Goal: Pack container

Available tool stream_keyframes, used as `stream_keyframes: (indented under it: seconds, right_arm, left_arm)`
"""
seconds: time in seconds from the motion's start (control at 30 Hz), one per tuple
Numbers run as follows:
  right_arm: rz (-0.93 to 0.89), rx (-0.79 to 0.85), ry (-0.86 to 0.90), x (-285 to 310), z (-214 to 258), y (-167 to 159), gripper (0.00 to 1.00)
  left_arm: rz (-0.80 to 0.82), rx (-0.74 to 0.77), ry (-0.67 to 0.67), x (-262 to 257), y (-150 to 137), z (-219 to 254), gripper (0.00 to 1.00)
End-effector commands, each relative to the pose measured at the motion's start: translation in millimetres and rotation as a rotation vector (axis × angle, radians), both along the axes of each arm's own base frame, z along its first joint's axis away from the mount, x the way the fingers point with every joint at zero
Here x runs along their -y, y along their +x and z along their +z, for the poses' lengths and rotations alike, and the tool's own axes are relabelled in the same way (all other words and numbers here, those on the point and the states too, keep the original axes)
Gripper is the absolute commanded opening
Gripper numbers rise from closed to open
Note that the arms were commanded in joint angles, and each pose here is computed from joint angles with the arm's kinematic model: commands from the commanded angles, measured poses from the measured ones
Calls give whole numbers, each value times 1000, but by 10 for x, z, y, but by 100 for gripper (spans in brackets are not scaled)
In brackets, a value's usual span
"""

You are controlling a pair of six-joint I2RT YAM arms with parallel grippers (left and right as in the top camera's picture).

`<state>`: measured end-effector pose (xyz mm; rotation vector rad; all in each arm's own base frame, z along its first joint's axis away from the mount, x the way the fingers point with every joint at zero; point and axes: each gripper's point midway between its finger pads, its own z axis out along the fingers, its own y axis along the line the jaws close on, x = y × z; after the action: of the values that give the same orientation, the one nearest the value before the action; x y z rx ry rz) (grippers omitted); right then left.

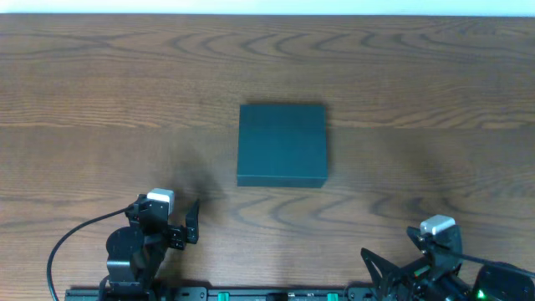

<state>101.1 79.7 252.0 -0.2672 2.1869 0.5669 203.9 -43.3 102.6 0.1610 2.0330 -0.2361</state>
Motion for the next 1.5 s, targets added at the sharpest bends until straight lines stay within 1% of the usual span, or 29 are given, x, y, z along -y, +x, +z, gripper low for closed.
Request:
stream_keyframes:
  seconds: [0.0, 0.17, 1.03, 1.07, 1.13, 1.2, 1.27, 1.33, 1.47]
  right_arm:
    - [-15, -5, 9, 8, -1, 3, 99]
    - [-15, -5, 9, 8, -3, 3, 99]
    - [-15, -1, 10, 9, 2, -3, 99]
    - [-14, 11, 0, 20, 6, -4, 99]
    - [-64, 69, -93, 172, 12, 74, 99]
    - [-121, 111, -125, 271, 29, 158, 99]
    - [-135, 176, -157, 310, 26, 259, 99]
    - [-92, 253, -219, 288, -109, 374, 99]
    - [-52, 316, -281, 255, -467, 535, 99]
  left_arm:
    - [32, -5, -7, -44, 13, -45, 95]
    - [0, -7, -22, 16, -1, -40, 95]
    - [7, -7, -19, 4, 2, -42, 95]
    - [6, -7, -19, 4, 2, -42, 95]
    - [7, -7, -19, 4, 2, -42, 95]
    - [7, -7, -19, 4, 2, -42, 95]
    - [7, -7, -19, 4, 2, -42, 96]
    - [7, -7, -19, 4, 2, -42, 95]
    - [7, -7, -19, 4, 2, -42, 95]
